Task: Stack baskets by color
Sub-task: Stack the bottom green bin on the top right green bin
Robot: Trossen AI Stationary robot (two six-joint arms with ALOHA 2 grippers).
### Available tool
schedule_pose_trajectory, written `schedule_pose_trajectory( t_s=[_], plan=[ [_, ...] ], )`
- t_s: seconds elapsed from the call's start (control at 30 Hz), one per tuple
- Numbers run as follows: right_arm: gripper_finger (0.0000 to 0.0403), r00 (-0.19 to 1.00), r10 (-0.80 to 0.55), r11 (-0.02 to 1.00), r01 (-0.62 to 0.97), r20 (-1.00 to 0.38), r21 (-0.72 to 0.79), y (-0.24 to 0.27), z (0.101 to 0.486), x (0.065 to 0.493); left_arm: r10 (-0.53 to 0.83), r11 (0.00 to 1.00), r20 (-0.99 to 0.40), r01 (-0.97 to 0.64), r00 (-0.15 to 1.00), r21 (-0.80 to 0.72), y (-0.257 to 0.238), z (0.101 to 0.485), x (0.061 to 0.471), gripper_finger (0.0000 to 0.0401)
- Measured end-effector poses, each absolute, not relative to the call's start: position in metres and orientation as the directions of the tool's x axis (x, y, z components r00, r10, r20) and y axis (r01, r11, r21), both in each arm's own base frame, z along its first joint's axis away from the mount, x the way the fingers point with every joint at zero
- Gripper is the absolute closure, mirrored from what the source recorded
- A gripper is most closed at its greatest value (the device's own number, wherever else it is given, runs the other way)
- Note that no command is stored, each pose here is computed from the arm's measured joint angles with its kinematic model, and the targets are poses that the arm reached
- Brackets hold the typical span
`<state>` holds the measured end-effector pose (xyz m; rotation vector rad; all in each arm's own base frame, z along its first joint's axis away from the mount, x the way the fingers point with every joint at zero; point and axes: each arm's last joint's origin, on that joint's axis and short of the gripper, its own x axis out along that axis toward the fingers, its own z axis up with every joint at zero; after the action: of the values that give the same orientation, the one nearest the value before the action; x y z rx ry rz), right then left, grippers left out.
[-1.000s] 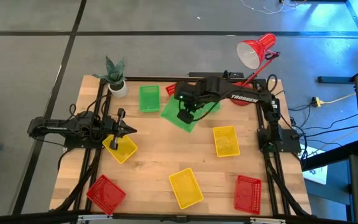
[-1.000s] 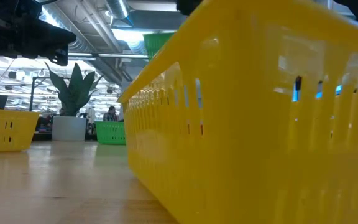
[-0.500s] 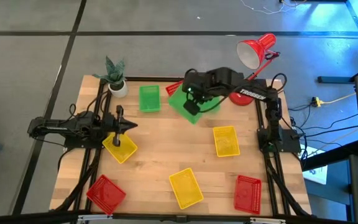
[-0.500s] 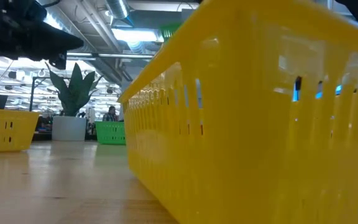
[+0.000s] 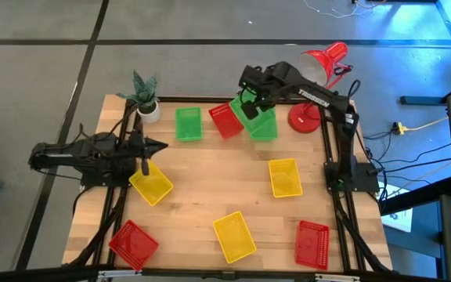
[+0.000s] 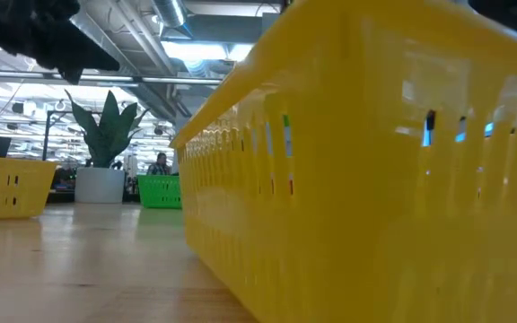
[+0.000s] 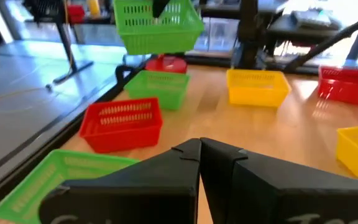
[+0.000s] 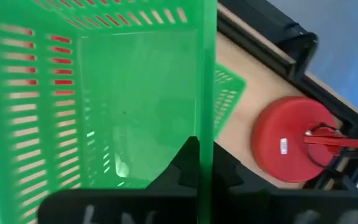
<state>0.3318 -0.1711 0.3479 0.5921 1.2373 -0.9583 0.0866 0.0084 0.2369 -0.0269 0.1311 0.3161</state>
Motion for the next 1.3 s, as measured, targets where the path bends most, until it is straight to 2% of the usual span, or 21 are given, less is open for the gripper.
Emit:
schedule_pose_trajectory(
  t_s=[0.2, 0.33, 0.5, 0.7, 0.9, 1.3],
  plan=[
    [0.0403, -0.025, -0.249, 0.369, 0.922, -0.968, -0.119, -0.199, 0.324, 0.32, 0.325, 0.945, -0.196, -0.325, 0.925, 0.03, 0.009, 0.258, 0.102, 0.0401],
    [0.0403, -0.079, -0.206, 0.327, 0.934, -0.975, -0.144, -0.206, 0.306, 0.314, 0.326, 0.945, -0.241, -0.313, 0.914, 0.09, 0.009, 0.265, 0.114, 0.0401],
    [0.0403, -0.078, -0.201, 0.327, 0.934, -0.976, -0.142, -0.206, 0.285, 0.318, 0.345, 0.938, -0.28, -0.318, 0.896, 0.14, 0.009, 0.267, 0.124, 0.0401],
    [0.0403, -0.164, -0.18, 0.309, 0.927, -0.97, -0.214, -0.204, 0.26, 0.312, 0.345, 0.938, -0.291, -0.316, 0.892, 0.144, 0.009, 0.267, 0.127, 0.0401],
    [0.0401, -0.134, -0.162, 0.311, 0.933, -0.978, -0.18, -0.205, 0.25, 0.314, 0.345, 0.938, -0.289, -0.316, 0.893, 0.144, 0.009, 0.267, 0.127, 0.0401],
    [0.0337, -0.103, -0.188, 0.336, 0.928, -0.977, -0.163, -0.208, 0.248, 0.316, 0.367, 0.929, -0.286, -0.336, 0.885, 0.151, 0.01, 0.267, 0.127, 0.0401]
  ],
)
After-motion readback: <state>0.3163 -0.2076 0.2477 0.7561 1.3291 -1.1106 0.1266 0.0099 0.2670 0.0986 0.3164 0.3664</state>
